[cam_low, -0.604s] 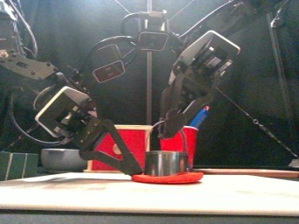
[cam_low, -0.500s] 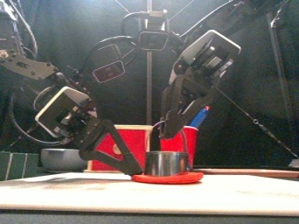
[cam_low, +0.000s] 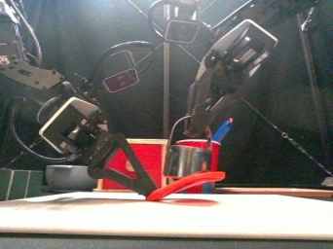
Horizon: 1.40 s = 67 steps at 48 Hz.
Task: Get the cutter from the drawer then cut the dough then place the extra dough in the bowl
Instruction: Place the extra dough in the bowl
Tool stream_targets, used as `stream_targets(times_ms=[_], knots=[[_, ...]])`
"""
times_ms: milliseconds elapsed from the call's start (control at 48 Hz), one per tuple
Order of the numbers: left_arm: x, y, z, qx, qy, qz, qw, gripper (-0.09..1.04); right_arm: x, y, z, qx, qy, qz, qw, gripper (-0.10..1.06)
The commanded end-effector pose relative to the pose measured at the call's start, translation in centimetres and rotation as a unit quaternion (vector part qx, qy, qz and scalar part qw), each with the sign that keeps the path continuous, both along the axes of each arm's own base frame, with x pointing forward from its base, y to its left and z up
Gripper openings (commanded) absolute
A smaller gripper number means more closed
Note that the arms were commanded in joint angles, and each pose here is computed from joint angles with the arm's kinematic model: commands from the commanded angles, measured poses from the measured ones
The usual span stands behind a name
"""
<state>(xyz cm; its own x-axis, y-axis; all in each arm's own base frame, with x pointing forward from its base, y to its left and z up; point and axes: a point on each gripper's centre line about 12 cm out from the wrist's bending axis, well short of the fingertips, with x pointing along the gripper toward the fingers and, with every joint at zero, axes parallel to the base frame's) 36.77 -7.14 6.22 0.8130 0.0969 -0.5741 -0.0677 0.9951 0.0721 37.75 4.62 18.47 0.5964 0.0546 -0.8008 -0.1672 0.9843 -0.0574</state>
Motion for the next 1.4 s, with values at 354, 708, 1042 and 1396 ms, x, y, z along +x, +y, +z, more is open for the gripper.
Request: stream_targets(times_ms=[354, 708, 1042, 1396], knots=[[0.9, 0.2, 1.9, 0.003, -0.030, -0.002, 1.000, 0.58, -6.7, -3.9, -0.4, 0.006, 0.011, -0.056, 0.9983, 0.40], [1.4, 0.9, 5.1, 0.051, -0.068, -0.023, 0.996, 0.60, -7.8, -4.4, -1.8, 0.013, 0.030, -0.076, 0.9966, 0.45], [1.6, 1.8, 6.4, 0.073, -0.079, -0.025, 0.994, 0.65, -7.6, -4.2, -1.7, 0.033, 0.030, -0.089, 0.9950, 0.76], [2.9, 3.2, 5.3, 0.109, -0.040, -0.049, 0.992, 0.68, -7.4, -4.3, -0.8, 0.038, 0.015, -0.093, 0.9948, 0.76]])
